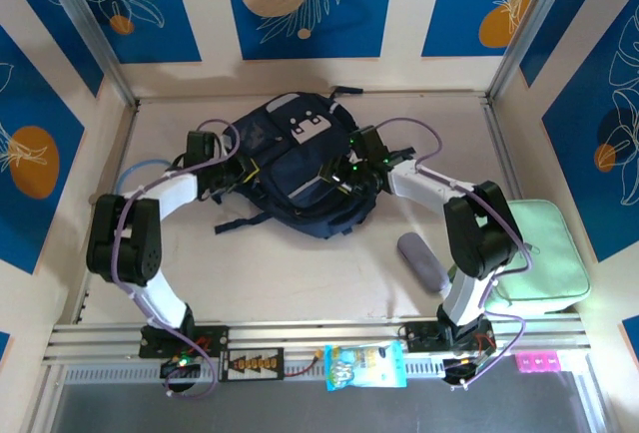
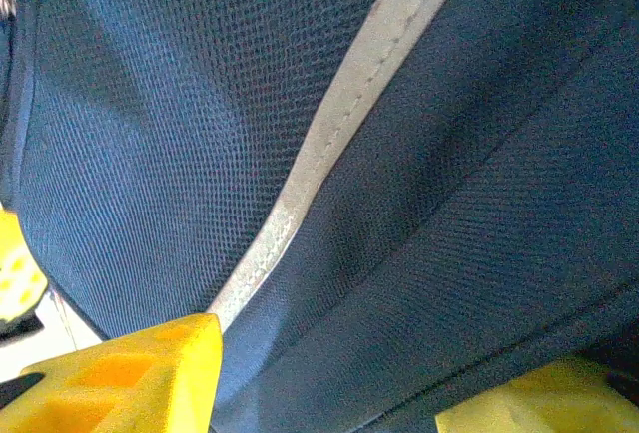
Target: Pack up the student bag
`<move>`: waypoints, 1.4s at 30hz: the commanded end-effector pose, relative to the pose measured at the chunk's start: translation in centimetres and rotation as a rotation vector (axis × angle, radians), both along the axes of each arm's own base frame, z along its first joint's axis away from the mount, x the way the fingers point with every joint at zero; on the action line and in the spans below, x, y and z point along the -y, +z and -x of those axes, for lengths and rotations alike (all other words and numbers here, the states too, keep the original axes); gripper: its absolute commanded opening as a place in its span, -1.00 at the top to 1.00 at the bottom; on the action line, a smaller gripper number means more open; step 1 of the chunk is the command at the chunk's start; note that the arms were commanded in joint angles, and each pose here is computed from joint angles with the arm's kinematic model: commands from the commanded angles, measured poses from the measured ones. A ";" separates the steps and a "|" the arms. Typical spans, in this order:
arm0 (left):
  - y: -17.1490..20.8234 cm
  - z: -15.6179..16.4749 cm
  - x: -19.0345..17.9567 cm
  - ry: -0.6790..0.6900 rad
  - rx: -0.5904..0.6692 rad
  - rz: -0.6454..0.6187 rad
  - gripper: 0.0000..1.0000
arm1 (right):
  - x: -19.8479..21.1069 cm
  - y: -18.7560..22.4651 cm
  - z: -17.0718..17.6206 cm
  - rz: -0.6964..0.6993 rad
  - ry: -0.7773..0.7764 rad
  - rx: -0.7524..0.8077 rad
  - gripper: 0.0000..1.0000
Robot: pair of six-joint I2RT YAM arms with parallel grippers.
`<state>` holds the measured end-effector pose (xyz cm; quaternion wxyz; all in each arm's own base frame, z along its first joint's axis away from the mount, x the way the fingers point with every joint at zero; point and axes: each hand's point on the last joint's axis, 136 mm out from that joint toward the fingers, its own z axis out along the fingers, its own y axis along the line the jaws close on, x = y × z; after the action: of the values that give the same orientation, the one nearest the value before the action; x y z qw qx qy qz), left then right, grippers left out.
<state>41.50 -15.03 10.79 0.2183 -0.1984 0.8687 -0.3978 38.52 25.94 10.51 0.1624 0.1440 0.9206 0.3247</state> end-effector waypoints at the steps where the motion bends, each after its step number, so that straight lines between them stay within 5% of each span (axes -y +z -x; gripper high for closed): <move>1: 4.3 1.6 3.0 -0.027 0.056 0.166 1.00 | -0.1 4.0 -4.0 -0.041 0.044 0.172 -0.12; 8: 6.4 3.4 5.7 0.019 0.071 0.245 1.00 | 3.6 5.3 -5.2 0.036 0.007 0.189 -0.19; 17: 7.5 3.2 8.4 0.042 0.046 0.290 1.00 | 9.8 8.4 -0.8 0.321 -0.066 0.204 -0.28; 28: 7.9 3.1 9.9 0.052 0.018 0.358 1.00 | -1.4 8.3 6.7 0.289 0.193 0.290 0.07; 42: 7.4 3.6 10.0 0.049 -0.005 0.379 1.00 | -9.8 4.3 5.7 0.318 0.310 0.319 0.36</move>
<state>37.51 -23.43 14.87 0.1650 -0.3006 0.7956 -0.4994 31.28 34.64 12.75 0.2372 -0.0814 0.9463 0.2042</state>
